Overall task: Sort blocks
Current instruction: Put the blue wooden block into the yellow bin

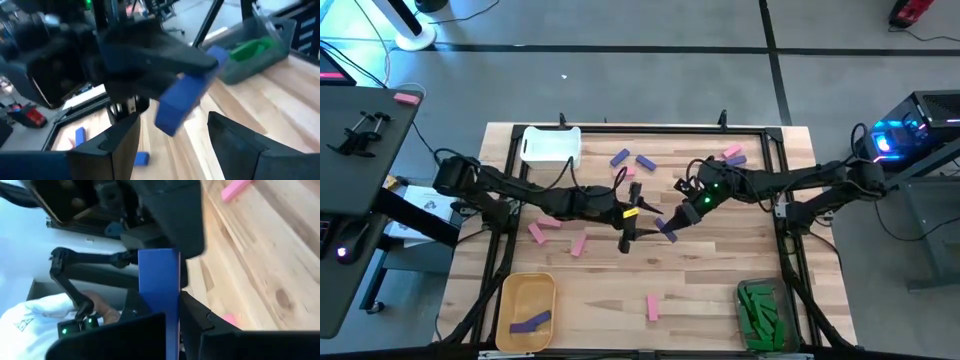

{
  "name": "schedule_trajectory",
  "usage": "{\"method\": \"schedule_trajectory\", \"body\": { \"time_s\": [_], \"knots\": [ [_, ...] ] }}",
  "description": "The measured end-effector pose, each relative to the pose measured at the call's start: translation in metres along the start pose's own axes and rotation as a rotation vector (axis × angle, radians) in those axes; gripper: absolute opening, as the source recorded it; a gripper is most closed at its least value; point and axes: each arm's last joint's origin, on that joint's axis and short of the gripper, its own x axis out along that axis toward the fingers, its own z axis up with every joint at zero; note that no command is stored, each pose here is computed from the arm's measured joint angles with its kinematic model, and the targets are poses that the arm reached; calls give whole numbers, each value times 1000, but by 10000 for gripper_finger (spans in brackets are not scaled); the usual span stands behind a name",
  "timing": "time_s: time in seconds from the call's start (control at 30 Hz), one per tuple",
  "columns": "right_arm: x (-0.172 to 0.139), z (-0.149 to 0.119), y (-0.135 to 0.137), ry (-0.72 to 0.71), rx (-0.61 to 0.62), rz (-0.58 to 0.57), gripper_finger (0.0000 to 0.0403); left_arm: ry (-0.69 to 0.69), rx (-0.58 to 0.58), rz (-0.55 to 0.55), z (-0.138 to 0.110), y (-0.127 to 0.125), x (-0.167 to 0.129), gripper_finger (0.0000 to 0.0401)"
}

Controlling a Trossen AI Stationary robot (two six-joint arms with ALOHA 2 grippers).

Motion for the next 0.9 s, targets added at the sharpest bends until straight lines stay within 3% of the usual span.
{"method": "schedule_trajectory", "body": {
  "time_s": [0.1,0.37,0.7,0.9],
  "knots": [
    [5,-1,-4,37,16,0,3,-44,2,1,2,-4,3,220],
    [10,-1,-9,68,13,11,3,-124,-46,-140,8,-14,4,215],
    [10,-1,-8,99,13,29,2,-129,-113,-194,3,-16,8,130],
    [10,0,-6,90,-5,49,1,-143,-138,-191,-2,-18,15,118]
  ]
}}
